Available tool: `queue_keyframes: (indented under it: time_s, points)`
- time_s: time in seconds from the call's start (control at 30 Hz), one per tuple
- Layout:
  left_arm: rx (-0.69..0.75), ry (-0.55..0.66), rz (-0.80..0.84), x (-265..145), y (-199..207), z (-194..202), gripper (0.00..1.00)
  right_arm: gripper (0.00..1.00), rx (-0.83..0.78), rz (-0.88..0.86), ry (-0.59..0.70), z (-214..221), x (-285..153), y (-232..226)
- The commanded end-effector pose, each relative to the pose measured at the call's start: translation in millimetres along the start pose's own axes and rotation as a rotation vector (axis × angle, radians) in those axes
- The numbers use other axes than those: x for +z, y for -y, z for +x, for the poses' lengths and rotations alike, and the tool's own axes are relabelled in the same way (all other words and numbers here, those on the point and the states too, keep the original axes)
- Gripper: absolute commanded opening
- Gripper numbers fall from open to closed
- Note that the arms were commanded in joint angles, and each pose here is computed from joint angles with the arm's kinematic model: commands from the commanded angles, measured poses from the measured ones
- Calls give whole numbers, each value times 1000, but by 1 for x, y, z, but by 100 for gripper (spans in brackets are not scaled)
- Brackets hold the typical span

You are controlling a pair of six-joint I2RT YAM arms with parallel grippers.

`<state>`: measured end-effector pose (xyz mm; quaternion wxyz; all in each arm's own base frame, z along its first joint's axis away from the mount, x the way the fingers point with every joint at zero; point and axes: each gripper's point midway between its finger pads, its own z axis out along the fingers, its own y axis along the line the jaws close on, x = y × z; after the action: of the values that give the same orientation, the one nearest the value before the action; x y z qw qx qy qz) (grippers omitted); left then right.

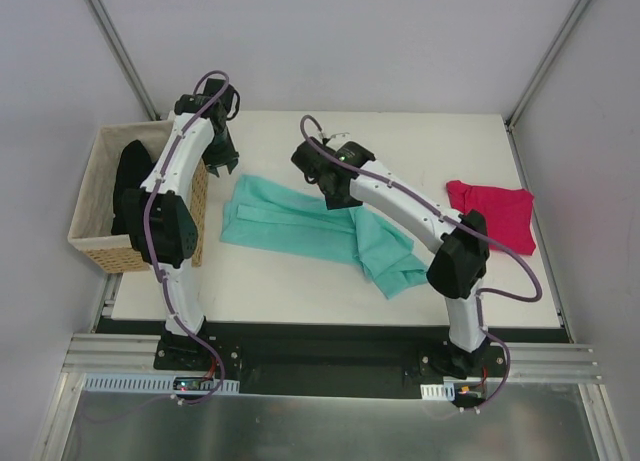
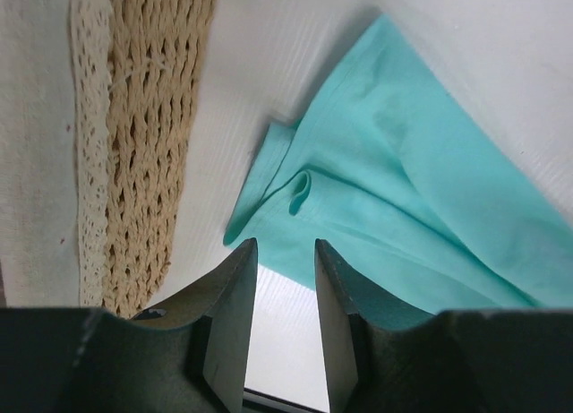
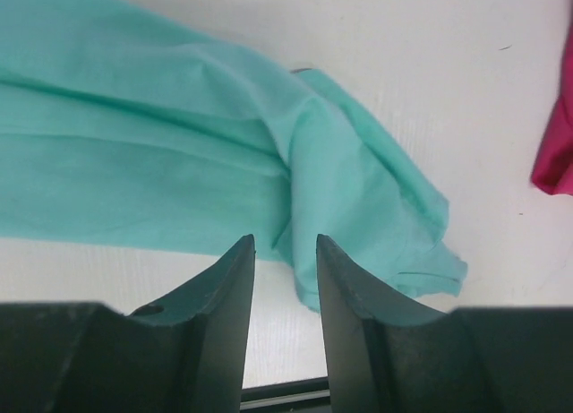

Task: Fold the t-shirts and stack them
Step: Fold the other side of the tshirt into a rectangle

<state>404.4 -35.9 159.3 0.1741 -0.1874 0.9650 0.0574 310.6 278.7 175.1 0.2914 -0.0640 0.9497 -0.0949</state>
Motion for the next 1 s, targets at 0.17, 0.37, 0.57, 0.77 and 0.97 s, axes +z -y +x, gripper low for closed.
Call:
queue_keyframes:
  time_s: [0.17,0.37,0.57,0.77,0.97]
  points:
    - [5,-49,-41,5,-1,-6,32,37,53,145,-52,-18,48,78]
    - [3,-64,-54,8,-2,-3,32,37,62,206,-102,-22,83,107]
    - [3,-67,-70,10,-4,-4,33,37,50,205,-157,-13,108,108]
    - [-6,-74,-88,11,-7,0,32,37,102,142,-210,12,129,99]
    - [-17,-87,-100,14,-9,5,33,36,107,125,-227,18,135,97]
